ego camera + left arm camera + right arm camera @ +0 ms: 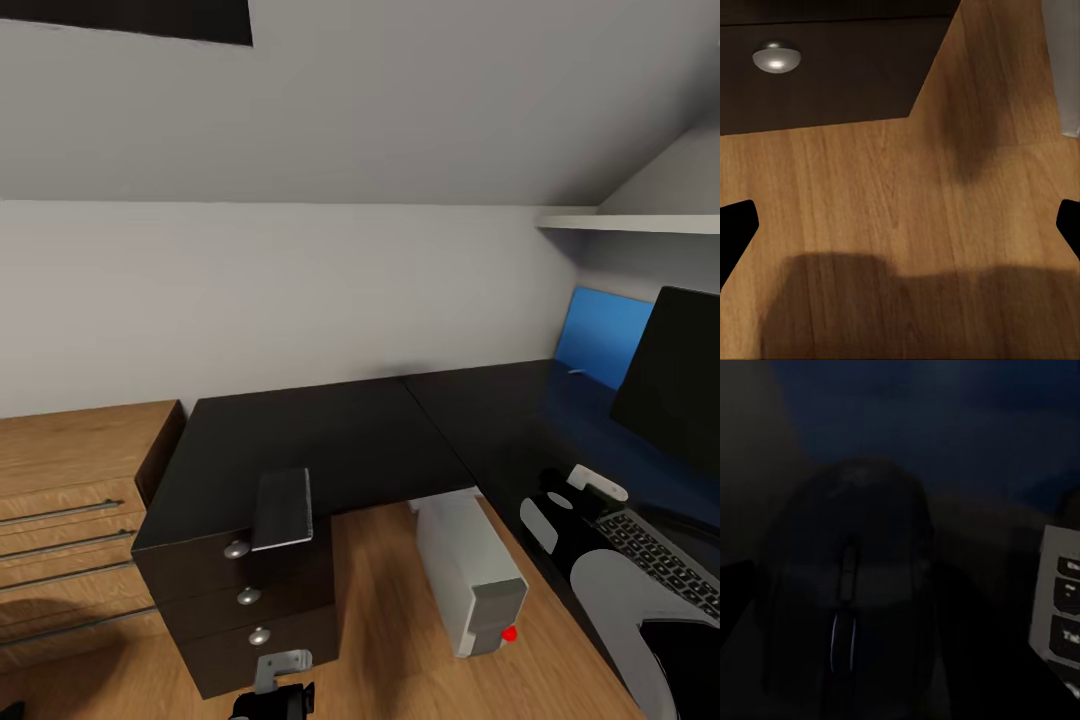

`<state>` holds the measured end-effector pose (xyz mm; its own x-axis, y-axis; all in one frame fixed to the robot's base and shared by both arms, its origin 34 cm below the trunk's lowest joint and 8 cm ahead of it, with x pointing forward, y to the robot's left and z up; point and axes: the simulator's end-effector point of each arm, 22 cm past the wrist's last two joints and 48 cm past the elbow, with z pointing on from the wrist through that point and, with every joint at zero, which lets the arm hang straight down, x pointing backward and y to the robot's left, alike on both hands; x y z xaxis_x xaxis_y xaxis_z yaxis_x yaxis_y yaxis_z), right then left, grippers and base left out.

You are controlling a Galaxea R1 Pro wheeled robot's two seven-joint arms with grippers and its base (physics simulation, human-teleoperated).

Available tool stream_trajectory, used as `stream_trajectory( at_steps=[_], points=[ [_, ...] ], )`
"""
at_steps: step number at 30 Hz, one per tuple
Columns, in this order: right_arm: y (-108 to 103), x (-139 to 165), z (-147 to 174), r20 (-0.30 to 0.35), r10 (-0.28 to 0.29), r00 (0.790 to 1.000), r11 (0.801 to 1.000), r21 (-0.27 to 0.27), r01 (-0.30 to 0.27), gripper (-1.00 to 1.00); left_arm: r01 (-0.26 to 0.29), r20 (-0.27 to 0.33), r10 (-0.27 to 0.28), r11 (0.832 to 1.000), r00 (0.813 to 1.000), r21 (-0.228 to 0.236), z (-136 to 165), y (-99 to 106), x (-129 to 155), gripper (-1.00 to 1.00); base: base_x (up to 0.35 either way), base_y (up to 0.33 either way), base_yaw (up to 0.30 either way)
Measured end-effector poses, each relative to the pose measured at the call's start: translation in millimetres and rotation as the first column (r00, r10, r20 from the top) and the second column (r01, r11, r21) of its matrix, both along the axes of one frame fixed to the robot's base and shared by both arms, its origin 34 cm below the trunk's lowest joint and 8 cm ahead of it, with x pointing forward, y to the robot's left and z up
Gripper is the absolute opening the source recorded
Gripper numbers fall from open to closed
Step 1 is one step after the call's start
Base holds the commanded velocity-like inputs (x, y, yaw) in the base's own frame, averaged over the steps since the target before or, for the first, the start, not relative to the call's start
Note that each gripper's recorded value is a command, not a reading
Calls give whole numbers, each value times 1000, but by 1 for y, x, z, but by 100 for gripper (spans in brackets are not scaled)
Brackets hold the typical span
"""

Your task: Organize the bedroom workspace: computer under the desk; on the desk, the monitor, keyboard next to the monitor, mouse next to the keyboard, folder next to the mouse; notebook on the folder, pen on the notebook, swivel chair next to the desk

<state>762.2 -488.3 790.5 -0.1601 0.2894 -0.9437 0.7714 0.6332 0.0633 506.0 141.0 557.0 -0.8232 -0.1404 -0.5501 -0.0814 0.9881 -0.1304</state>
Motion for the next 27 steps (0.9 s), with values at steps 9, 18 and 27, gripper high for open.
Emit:
stream_trajectory(
  at_steps=[9, 18, 27],
  points=[
    [-3, -3, -2, -7, -17, 1000, 1000, 0, 17, -100, 1, -5, -1, 1000, 1000, 0, -1, 0, -1, 100, 36, 0, 0],
    [-9, -10, -2, -16, -53, 998, 999, -7, 53, -100, 0, -4, 0, 1000, 1000, -2, -1, -1, -1, 100, 0, 0, 0],
    [-10, -11, -12, -12, -55, 998, 998, -8, 55, -100, 1, -4, -1, 1000, 1000, -1, -12, -2, -2, 100, 0, 0, 0]
  ],
)
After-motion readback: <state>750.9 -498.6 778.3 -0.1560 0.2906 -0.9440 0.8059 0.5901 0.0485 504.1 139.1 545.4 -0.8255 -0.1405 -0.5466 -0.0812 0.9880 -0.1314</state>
